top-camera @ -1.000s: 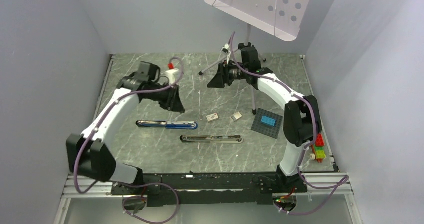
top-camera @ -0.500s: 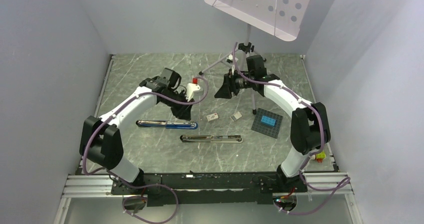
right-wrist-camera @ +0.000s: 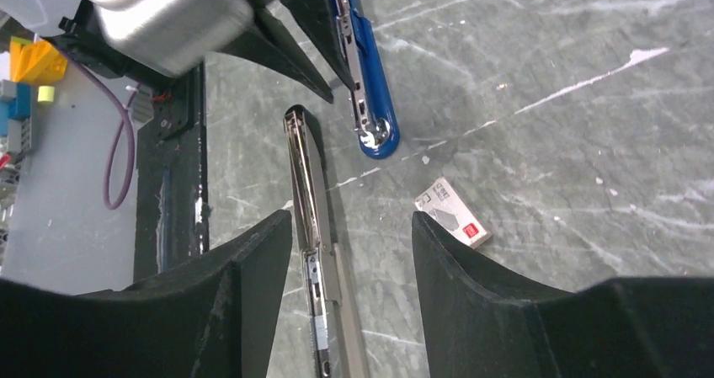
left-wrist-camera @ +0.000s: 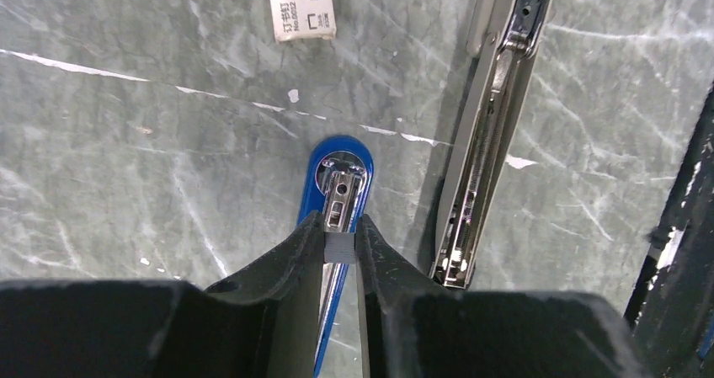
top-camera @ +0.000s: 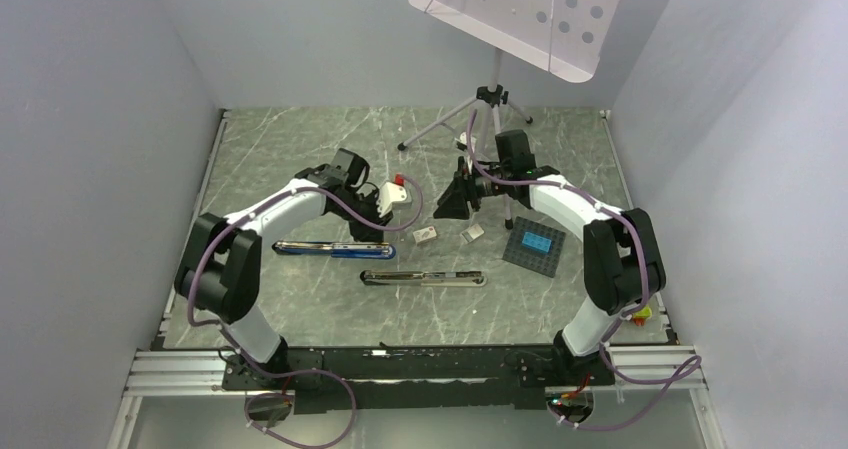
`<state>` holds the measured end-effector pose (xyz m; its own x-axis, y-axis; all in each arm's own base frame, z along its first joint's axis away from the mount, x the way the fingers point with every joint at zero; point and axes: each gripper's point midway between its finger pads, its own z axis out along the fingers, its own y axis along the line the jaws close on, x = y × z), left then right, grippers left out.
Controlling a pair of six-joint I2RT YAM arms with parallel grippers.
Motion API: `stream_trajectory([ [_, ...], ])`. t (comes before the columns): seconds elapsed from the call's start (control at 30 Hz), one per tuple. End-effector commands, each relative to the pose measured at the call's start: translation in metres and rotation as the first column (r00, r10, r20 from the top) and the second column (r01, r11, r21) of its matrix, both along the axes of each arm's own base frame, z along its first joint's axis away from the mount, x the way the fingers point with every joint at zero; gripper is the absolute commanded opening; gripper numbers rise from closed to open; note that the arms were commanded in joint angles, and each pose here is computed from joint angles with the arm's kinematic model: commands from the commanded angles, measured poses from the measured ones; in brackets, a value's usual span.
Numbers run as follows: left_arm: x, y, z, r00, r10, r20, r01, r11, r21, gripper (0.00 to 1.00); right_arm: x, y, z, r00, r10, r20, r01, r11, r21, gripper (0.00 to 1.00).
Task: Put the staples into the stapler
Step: Install the staple into the stapler.
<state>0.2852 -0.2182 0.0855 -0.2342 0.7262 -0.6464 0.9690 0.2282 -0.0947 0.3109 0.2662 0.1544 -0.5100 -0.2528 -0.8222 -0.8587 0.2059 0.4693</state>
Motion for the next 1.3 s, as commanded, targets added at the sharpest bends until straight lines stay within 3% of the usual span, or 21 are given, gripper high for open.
stream_trajectory([
  [0.0,0.015,-0.006,-0.005,0.995,-0.081,0.054,0.081,0.997,0.008,0.23,0.009,0.007,0.010,0.988,0.085,0.127,-0.092,0.994,0.055,0.59],
  [0.57,0.002,-0.004,0.003,0.982,-0.155,0.105,0.157,0.988,-0.009,0.23,0.029,0.011,-0.023,0.995,0.086,0.055,-0.086,0.996,0.008,0.59],
  [0.9,-0.011,-0.002,0.021,0.969,-0.227,0.100,0.229,0.973,-0.013,0.23,0.040,0.019,-0.015,0.995,0.088,0.050,-0.091,0.995,0.051,0.59],
  [1.27,-0.003,-0.001,0.007,0.960,-0.256,0.116,0.256,0.966,0.014,0.24,0.044,0.023,-0.013,0.997,0.057,0.047,-0.061,0.993,0.096,0.59],
])
